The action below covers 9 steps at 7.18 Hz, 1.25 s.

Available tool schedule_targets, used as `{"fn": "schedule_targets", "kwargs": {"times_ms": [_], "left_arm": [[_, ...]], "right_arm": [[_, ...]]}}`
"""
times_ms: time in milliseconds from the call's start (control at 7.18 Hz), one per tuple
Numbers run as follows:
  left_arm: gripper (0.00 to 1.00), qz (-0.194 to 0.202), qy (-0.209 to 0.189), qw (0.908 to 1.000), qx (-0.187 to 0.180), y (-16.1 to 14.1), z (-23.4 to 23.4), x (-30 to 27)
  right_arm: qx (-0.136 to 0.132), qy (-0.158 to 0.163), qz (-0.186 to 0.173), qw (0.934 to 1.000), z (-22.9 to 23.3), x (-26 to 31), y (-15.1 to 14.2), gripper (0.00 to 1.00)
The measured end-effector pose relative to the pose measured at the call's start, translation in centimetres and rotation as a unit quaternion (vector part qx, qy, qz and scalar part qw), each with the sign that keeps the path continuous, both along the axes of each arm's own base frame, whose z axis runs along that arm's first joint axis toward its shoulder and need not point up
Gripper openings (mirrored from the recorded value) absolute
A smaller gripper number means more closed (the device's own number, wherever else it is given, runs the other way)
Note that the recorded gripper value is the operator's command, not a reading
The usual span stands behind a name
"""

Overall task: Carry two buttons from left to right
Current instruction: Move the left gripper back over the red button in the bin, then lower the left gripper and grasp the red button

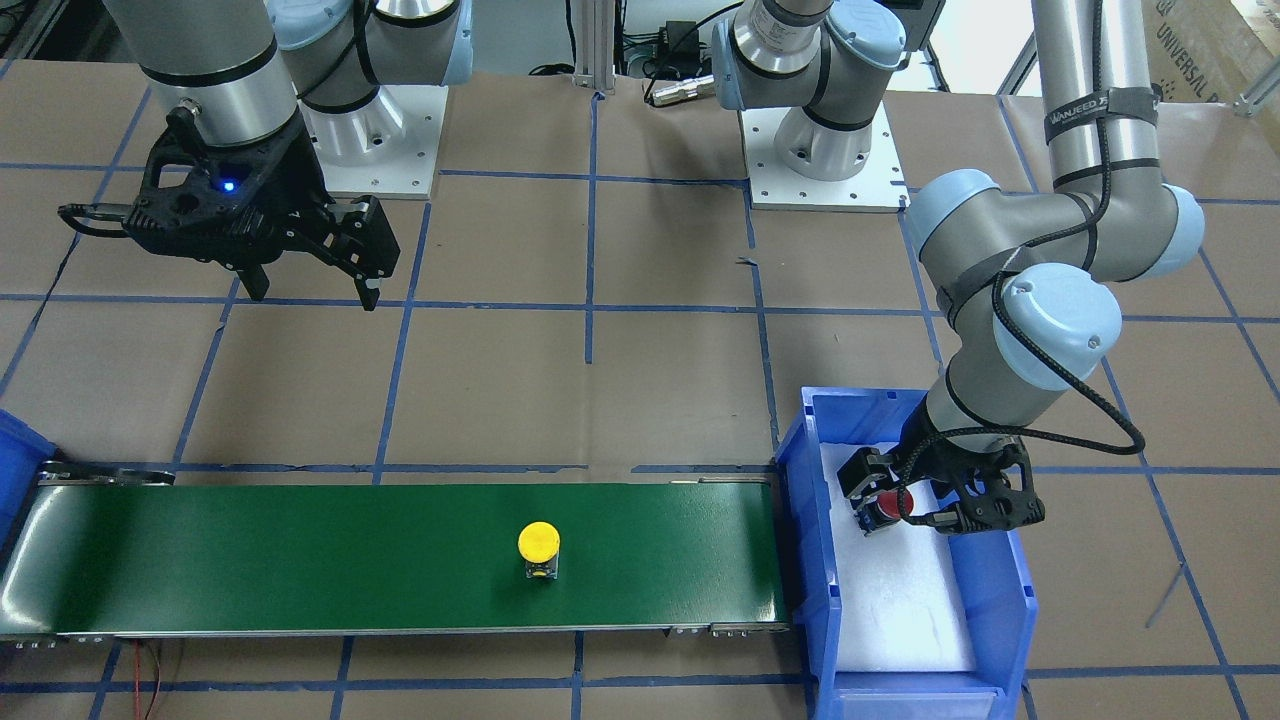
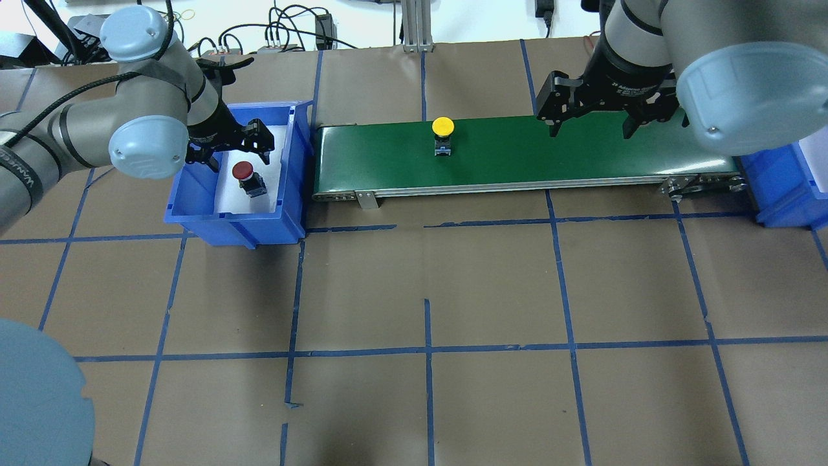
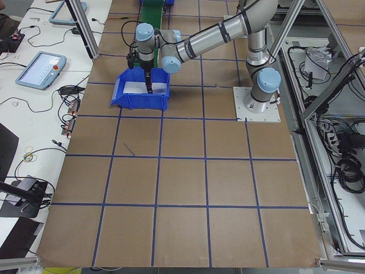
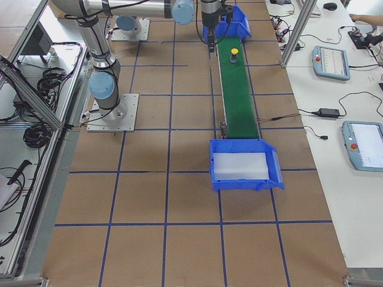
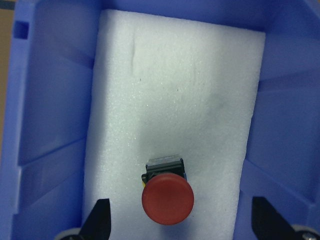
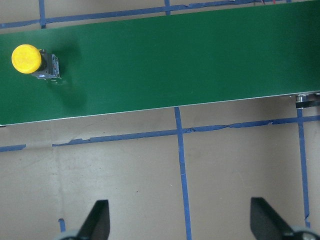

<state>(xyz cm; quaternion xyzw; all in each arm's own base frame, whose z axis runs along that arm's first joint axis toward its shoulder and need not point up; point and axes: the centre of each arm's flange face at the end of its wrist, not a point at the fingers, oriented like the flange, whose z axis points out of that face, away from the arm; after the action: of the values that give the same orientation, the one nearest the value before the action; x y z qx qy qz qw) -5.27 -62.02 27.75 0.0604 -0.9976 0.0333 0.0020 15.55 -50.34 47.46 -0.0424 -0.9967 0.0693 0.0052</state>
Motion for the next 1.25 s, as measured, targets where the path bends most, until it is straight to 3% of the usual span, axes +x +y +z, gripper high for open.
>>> {"fn": "schedule_targets", "kwargs": {"times_ms": [557,696,835,974,1114,1253], "left_arm": [[0.95,-0.048,-0.003,0.9988,0.011,-0.5,-1.5,0.1],[0.8,-0.051,-0.003,0.9986,0.012,-0.5,-1.5,0.1],[0.38,-0.052,-0.002,0.9986,0.011,-0.5,-1.5,0.1],[0.08,-0.052,-0.001,0.9986,0.011,-0.5,-1.6,0.1],[0.01,-0.053,-0.001,0.9985,0.012,-0.4,-1.6,0.1],[0.01,-0.053,-0.001,0.9986,0.01,-0.5,-1.3,0.1]], "right_arm": [[0.0,0.0,-0.001,1.0,0.0,-0.1,0.0,1.0],[0.0,0.0,0.0,1.0,0.0,0.0,0.0,1.0],[0.0,0.0,-0.001,1.0,0.0,-0.1,0.0,1.0],[0.0,-0.001,-0.001,1.0,0.0,-0.1,0.0,1.0],[0.0,-0.001,-0.001,1.0,-0.1,-0.1,0.0,1.0],[-0.001,-0.001,-0.001,1.0,0.0,-0.1,0.0,1.0]]}}
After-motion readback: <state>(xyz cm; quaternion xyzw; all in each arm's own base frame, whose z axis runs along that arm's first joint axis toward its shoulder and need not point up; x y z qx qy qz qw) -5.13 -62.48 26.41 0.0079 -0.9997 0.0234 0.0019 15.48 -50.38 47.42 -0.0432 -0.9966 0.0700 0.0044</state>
